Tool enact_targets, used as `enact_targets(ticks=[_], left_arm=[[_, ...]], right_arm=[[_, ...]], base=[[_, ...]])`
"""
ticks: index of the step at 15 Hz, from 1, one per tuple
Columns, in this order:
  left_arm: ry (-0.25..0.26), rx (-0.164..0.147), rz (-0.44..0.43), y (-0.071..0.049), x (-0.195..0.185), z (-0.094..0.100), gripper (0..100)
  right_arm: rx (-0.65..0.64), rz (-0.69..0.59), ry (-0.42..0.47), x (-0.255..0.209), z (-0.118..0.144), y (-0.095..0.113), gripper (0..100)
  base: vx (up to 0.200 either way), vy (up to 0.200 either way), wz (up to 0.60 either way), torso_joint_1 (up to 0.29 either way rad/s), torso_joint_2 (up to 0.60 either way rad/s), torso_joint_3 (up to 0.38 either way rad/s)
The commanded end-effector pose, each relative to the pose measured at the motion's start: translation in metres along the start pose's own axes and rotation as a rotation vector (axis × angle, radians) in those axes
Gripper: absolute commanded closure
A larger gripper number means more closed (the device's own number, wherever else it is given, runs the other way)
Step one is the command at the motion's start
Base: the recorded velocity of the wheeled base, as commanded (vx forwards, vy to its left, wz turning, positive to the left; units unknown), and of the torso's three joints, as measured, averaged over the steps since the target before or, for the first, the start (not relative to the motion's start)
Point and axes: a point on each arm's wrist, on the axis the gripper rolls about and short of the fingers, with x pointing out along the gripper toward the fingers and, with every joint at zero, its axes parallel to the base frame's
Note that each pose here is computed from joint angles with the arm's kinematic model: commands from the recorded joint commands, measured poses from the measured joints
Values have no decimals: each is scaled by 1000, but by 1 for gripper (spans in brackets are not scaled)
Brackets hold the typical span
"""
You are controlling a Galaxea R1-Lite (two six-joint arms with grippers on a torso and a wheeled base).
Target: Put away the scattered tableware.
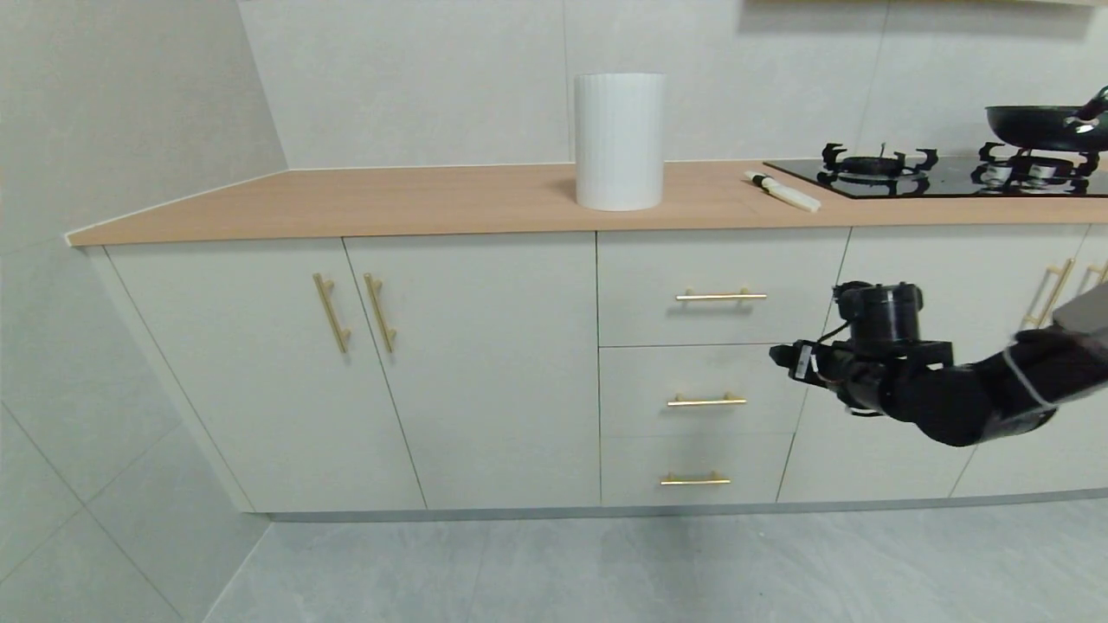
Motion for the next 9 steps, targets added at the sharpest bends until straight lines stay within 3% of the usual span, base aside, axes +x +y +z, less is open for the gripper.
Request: enact_targets(ticks=[1, 3, 7, 9], left_arm=[[0, 1, 1, 0, 0, 0, 0], [0, 1, 0, 0, 0, 0, 0], [0, -1, 0, 0, 0, 0, 0], [0, -1, 0, 0, 0, 0, 0]], right_arm=[[18, 63, -117, -125, 20, -16, 0], [25, 75, -263, -211, 21, -47, 0], [-74, -38, -482, -309, -22, -104, 0], [-102, -159, -469, -329, -43, -122, 0]], base=[[0, 0, 0, 0, 0, 0], [0, 0, 0, 0, 0, 0], [0, 0, 0, 0, 0, 0], [0, 0, 0, 0, 0, 0]])
